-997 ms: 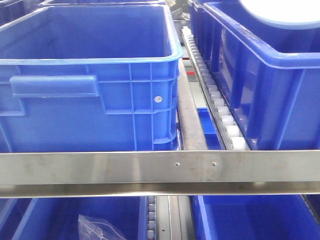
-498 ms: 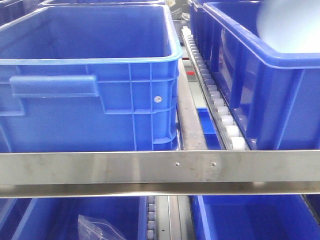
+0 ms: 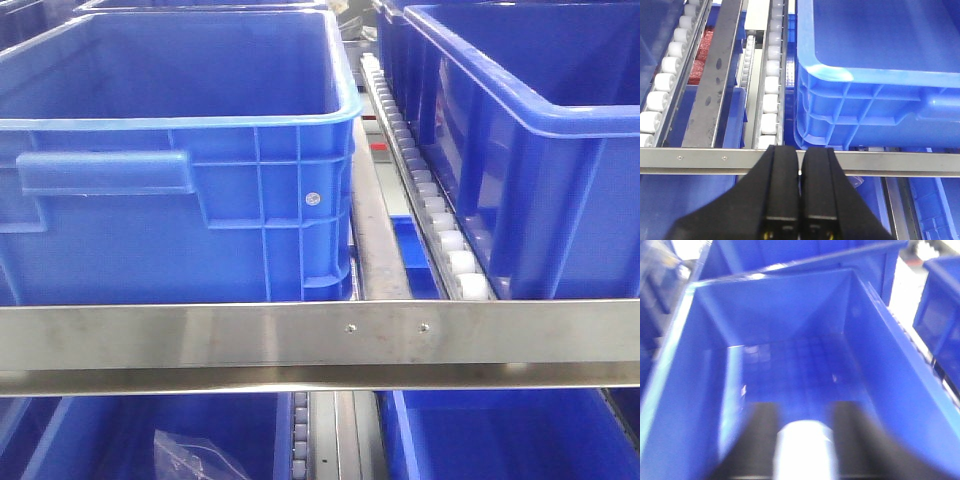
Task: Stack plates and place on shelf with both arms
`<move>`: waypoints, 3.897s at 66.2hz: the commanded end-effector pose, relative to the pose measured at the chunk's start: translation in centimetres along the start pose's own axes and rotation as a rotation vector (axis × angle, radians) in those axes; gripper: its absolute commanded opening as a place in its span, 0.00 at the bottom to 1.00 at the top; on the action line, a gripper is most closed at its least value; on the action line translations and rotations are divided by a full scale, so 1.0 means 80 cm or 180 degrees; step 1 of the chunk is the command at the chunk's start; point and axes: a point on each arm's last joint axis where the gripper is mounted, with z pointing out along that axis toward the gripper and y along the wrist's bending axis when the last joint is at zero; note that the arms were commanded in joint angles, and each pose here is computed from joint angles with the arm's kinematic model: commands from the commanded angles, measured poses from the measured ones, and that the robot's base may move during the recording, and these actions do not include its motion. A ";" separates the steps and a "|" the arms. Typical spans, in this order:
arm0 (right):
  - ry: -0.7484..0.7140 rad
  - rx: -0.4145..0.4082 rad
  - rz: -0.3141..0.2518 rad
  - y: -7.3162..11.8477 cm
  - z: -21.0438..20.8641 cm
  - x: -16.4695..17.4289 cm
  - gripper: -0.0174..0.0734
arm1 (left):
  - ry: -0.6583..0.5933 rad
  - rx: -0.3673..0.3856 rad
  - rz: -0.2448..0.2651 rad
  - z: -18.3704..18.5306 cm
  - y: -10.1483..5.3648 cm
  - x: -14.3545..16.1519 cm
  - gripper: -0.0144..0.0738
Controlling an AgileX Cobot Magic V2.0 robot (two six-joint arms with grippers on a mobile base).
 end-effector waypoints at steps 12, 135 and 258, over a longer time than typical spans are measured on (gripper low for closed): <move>-0.0513 -0.0029 -0.0027 -0.004 -0.080 0.041 0.25 | -0.0326 0.0070 -0.0037 -0.005 -0.003 -0.020 0.26; -0.0544 -0.0260 0.0339 -0.018 -0.133 0.232 0.25 | -0.0329 0.0070 -0.0037 -0.005 -0.003 -0.020 0.26; -0.0526 -0.0261 0.0340 -0.018 -0.132 0.233 0.25 | -0.1753 0.0190 -0.0342 -0.024 0.004 0.092 0.26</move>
